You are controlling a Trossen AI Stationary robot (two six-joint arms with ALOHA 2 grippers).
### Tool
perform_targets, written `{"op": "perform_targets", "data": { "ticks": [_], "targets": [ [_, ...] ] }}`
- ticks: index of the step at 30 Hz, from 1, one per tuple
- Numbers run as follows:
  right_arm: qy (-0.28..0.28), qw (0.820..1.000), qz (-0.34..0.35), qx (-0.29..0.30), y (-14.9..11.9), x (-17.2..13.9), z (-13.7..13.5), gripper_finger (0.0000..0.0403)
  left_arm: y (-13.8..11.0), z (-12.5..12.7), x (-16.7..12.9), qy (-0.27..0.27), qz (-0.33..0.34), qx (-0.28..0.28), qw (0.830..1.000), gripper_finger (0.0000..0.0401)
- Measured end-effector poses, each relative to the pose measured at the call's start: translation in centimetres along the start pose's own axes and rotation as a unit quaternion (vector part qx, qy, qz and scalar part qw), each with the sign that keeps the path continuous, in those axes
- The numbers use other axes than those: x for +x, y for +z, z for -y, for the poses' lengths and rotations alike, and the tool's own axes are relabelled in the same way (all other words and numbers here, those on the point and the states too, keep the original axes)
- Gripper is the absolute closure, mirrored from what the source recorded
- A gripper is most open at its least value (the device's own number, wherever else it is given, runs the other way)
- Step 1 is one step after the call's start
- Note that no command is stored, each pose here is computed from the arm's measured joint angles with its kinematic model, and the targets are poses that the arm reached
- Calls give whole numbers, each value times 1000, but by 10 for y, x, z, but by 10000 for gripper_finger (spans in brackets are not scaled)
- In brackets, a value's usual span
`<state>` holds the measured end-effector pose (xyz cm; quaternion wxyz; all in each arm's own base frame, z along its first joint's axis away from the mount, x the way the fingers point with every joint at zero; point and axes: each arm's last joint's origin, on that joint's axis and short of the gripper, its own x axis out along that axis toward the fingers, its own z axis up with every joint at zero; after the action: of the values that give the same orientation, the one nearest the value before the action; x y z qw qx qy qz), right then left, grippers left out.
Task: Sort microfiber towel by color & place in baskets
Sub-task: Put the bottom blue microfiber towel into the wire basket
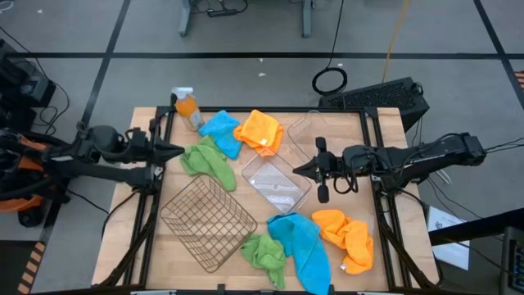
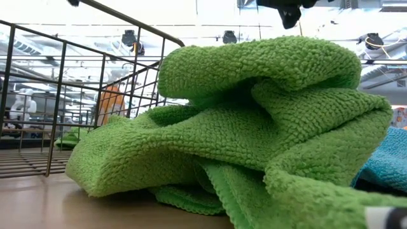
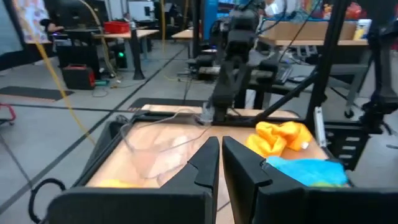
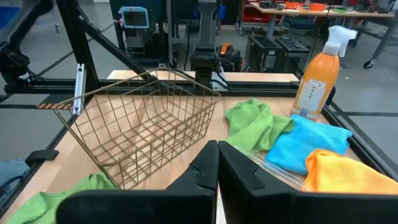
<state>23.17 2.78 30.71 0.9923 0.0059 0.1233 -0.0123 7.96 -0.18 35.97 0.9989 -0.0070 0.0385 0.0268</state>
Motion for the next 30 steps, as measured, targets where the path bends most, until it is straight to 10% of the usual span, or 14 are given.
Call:
{"op": "perform_targets", "data": {
  "ticks": [15,30],
  "targets": [
    [-3,997,-70,33,-23,28,-4,403,3,21,87,-82,-137,51,986,372],
    [49,959,-215,177,-45,4,-35,403,-20,60,160,-129,-117,35,984,372]
  ]
}}
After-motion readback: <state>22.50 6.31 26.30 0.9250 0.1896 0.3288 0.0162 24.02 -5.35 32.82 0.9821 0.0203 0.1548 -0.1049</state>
